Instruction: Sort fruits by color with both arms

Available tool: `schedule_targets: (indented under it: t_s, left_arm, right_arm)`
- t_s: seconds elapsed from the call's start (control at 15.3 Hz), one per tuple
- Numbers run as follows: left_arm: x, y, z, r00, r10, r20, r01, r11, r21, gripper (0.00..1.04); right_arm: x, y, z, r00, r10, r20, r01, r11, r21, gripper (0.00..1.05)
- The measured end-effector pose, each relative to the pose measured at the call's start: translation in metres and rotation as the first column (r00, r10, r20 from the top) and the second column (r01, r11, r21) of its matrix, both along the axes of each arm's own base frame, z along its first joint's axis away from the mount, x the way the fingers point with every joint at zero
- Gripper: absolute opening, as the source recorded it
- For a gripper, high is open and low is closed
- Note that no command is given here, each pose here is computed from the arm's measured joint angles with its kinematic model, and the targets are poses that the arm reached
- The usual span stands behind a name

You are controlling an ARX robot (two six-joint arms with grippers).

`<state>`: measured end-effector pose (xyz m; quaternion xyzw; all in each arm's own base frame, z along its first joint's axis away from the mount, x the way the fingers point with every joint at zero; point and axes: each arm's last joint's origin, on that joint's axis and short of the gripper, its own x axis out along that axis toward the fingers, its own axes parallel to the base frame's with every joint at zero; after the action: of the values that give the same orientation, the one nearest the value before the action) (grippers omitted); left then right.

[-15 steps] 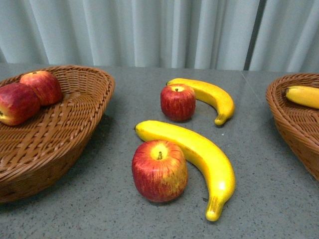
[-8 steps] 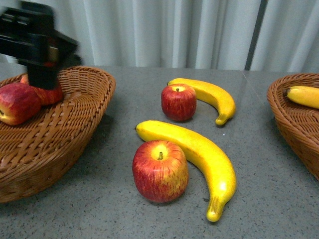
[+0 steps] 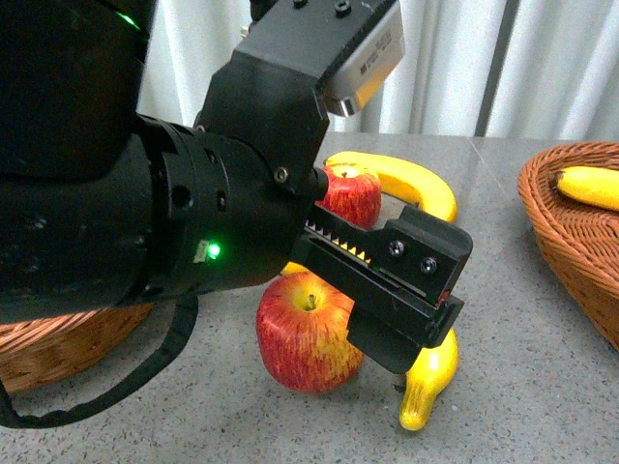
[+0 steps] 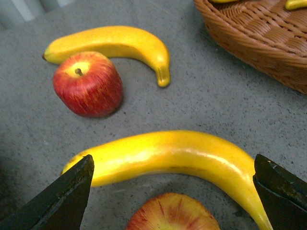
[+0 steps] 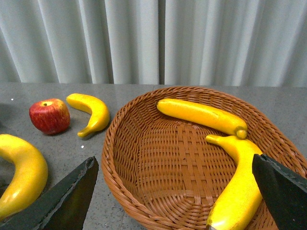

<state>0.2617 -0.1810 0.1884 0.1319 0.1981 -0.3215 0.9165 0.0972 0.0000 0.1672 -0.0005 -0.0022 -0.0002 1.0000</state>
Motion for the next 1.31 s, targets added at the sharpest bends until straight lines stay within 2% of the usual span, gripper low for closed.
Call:
schedule_targets:
  t_s: [0.46, 0.72, 0.78, 0.85, 0.92, 1.05, 1.11, 1.18, 1.31]
  left_arm:
    - [0.001, -0.001, -0.020, 0.993, 0.011, -0.116, -0.010, 1.000, 0.002, 0.98]
    - [-0.003, 0.001, -0.031, 0.984, 0.014, -0.180, -0.006, 0.999, 0.045, 0.96]
    - [-0.003, 0.001, -0.031, 0.983, 0.017, -0.183, -0.008, 0.999, 0.050, 0.84]
    - [-0.004, 0.003, -0.031, 0.982, 0.021, -0.188, -0.011, 0.998, 0.055, 0.67]
    - [-0.004, 0.009, -0.025, 0.982, 0.040, -0.183, -0.029, 0.998, 0.063, 0.63]
    - [-0.003, 0.018, -0.012, 0.987, 0.074, -0.140, -0.067, 0.996, 0.052, 0.63]
    - [0.000, 0.029, 0.004, 0.989, 0.132, -0.074, -0.129, 0.991, 0.034, 0.63]
    - [0.002, 0.046, 0.027, 0.975, 0.224, 0.010, -0.224, 0.975, -0.005, 0.62]
    - [0.002, 0.083, 0.055, 0.914, 0.397, 0.080, -0.390, 0.916, -0.093, 0.62]
  right_arm:
    - [0.000, 0.000, 0.000, 1.000, 0.000, 0.000, 0.000, 1.000, 0.000, 0.98]
    - [0.000, 0.000, 0.000, 1.000, 0.000, 0.000, 0.000, 1.000, 0.000, 0.98]
    - [0.000, 0.000, 0.000, 1.000, 0.000, 0.000, 0.000, 1.000, 0.000, 0.98]
    - [0.000, 0.000, 0.000, 1.000, 0.000, 0.000, 0.000, 1.000, 0.000, 0.98]
    - [0.000, 0.000, 0.000, 1.000, 0.000, 0.000, 0.000, 1.000, 0.000, 0.98]
    - [0.000, 0.000, 0.000, 1.000, 0.000, 0.000, 0.000, 1.000, 0.000, 0.98]
    - [0.000, 0.000, 0.000, 1.000, 0.000, 0.000, 0.000, 1.000, 0.000, 0.98]
    - [0.000, 0.000, 0.000, 1.000, 0.000, 0.000, 0.000, 1.000, 0.000, 0.98]
    - [0.000, 0.000, 0.000, 1.000, 0.000, 0.000, 0.000, 1.000, 0.000, 0.98]
